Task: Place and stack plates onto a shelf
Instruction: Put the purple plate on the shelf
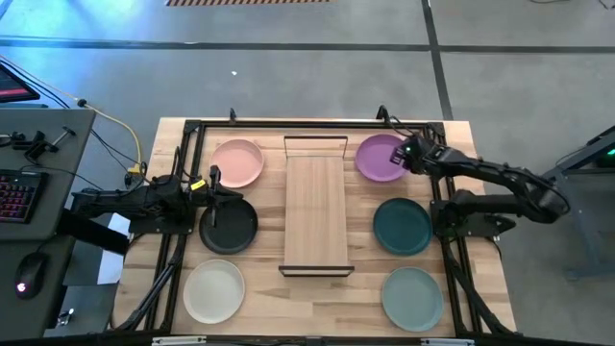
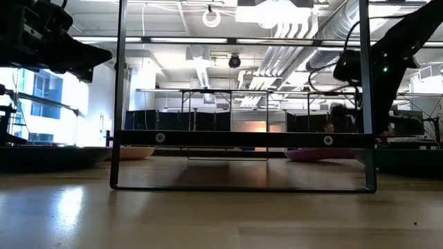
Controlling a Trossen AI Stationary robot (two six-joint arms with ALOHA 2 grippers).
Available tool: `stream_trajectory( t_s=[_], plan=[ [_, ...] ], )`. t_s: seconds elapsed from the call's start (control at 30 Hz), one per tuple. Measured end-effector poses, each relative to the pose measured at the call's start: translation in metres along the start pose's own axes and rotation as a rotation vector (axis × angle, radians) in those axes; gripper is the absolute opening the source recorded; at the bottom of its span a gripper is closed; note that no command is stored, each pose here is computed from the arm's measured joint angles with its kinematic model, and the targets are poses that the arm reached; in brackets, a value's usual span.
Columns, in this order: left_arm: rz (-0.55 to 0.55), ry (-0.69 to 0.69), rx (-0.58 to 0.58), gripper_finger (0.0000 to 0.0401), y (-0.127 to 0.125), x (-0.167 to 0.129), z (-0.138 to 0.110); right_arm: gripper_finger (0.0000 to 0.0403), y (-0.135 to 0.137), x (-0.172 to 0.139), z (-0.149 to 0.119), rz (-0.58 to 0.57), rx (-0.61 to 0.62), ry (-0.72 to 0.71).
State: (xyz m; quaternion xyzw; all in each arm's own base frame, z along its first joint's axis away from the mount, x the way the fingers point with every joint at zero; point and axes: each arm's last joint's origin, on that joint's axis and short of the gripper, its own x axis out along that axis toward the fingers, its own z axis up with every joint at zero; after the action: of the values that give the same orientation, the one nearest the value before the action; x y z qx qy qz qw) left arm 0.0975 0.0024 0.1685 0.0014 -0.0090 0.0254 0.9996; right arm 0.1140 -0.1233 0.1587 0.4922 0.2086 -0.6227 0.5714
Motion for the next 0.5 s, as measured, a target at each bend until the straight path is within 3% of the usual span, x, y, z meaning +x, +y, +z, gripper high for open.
stream_trajectory(
  t_s=[0.37,0.5],
  plan=[
    [0.000,0.000,0.000,0.0000,0.000,0.000,0.000,0.0000,-0.010,-0.103,0.014,0.176,-0.124,-0.025],
    [0.000,0.000,0.000,0.0000,0.000,0.000,0.000,0.0000,-0.015,-0.135,0.013,0.233,-0.206,0.062]
  ],
)
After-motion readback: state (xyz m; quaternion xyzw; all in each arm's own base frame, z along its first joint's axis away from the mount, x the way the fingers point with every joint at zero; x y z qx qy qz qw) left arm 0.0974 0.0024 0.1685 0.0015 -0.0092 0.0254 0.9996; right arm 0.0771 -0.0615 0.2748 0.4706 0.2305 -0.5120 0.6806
